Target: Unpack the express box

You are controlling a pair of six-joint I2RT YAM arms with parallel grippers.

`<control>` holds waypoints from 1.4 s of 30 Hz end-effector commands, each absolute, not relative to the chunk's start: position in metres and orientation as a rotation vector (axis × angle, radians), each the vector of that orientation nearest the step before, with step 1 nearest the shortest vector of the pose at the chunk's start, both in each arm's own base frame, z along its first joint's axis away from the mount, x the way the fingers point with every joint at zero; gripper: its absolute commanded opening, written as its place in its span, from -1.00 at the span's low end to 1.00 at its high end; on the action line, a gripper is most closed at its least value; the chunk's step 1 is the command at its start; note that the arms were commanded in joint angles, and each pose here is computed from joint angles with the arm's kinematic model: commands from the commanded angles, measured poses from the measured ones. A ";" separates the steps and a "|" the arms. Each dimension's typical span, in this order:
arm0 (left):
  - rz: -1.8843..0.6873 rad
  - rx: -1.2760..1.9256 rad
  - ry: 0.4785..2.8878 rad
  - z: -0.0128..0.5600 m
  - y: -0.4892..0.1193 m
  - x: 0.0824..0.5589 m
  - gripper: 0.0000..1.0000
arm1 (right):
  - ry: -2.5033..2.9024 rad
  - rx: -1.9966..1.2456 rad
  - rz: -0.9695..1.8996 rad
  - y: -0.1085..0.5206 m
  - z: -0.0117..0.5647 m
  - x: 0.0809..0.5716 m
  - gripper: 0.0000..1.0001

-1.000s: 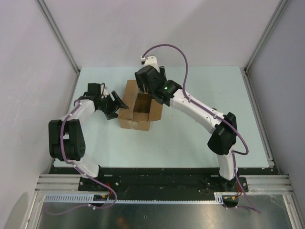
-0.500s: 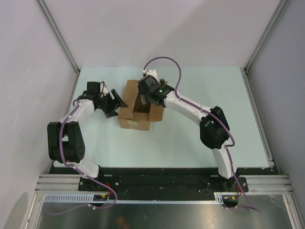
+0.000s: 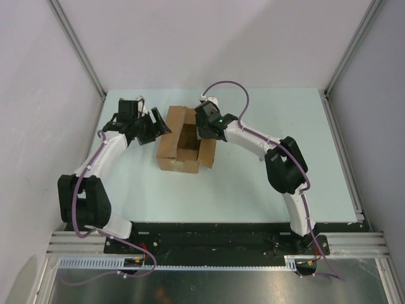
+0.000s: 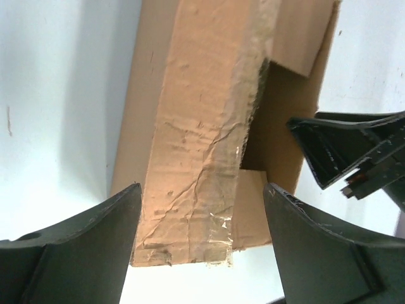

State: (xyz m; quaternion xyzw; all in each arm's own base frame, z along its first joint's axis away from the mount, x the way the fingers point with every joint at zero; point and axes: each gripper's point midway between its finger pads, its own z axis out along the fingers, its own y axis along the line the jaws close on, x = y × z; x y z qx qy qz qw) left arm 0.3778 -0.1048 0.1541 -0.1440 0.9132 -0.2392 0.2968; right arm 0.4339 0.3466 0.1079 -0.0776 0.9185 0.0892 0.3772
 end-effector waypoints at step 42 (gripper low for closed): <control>0.061 -0.121 2.431 0.117 -0.134 0.381 0.99 | 2.289 -0.141 0.163 0.364 0.135 0.408 -1.00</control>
